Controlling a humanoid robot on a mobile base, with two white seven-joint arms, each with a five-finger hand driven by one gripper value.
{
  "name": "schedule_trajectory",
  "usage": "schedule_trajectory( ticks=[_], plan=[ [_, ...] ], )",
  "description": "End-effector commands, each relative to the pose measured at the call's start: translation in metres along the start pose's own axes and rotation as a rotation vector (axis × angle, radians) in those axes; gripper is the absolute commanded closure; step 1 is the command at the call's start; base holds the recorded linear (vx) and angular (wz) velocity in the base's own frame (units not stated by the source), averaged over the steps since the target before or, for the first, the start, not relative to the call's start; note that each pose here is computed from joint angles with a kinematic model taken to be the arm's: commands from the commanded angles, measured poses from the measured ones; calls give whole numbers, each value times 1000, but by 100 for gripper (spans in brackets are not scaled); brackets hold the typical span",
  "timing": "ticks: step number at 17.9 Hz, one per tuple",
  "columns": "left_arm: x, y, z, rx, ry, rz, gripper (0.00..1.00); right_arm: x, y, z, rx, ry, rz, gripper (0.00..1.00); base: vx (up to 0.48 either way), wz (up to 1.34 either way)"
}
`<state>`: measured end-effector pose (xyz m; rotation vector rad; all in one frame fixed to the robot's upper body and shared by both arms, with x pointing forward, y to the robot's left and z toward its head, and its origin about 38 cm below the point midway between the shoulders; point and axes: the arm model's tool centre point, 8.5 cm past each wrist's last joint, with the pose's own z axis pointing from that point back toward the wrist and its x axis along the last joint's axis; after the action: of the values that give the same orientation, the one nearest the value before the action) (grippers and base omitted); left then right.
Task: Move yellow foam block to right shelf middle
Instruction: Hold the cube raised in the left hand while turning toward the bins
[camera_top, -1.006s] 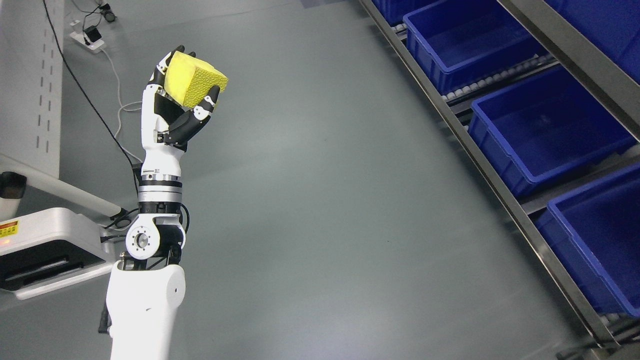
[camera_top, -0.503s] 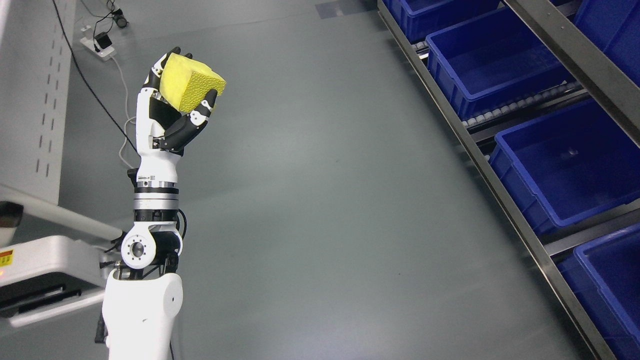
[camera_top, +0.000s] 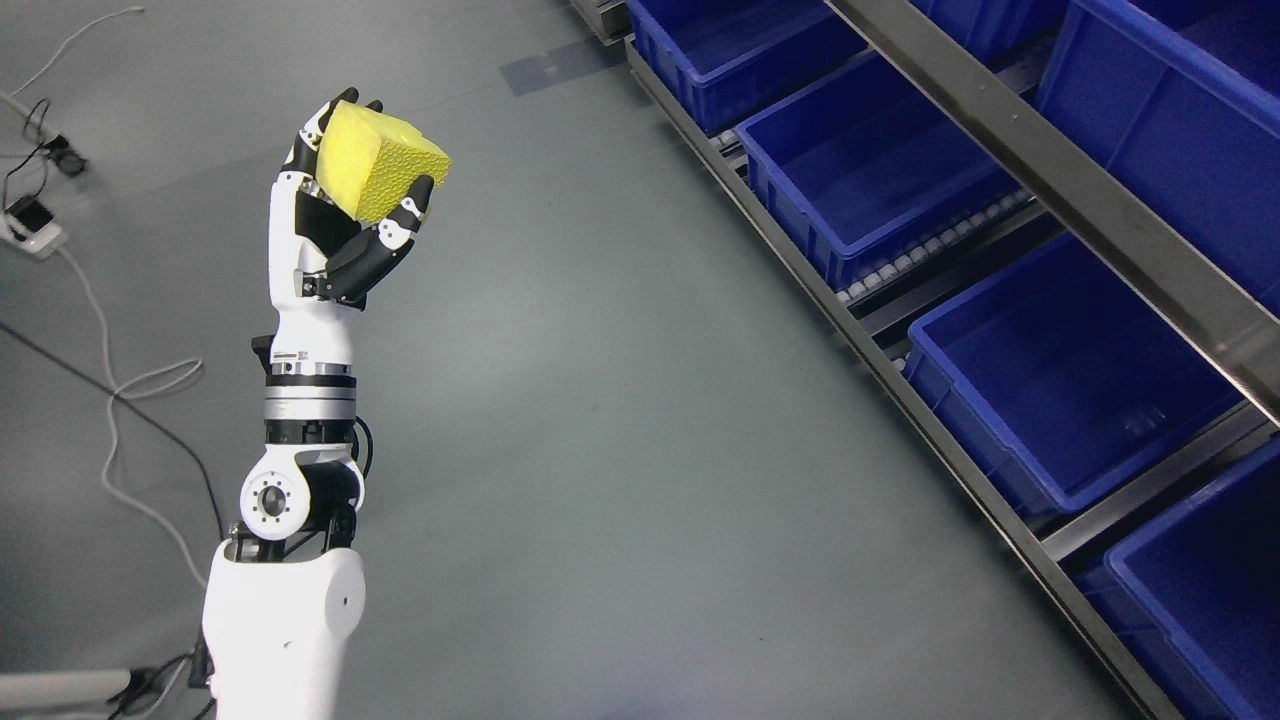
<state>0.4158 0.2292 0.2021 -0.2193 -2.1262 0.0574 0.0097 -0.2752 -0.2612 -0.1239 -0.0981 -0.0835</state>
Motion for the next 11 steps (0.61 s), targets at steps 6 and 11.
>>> schedule_trajectory(
  ticks=[6, 11],
  plan=[
    [3, -8, -1, -50, -5, -6, 52, 6, -11, -1, -18, -17, 3, 0, 483, -400],
    [8, -10, -4, -55, -33, -6, 52, 6, -11, -1, -18, -17, 5, 0, 444, -437]
  ],
)
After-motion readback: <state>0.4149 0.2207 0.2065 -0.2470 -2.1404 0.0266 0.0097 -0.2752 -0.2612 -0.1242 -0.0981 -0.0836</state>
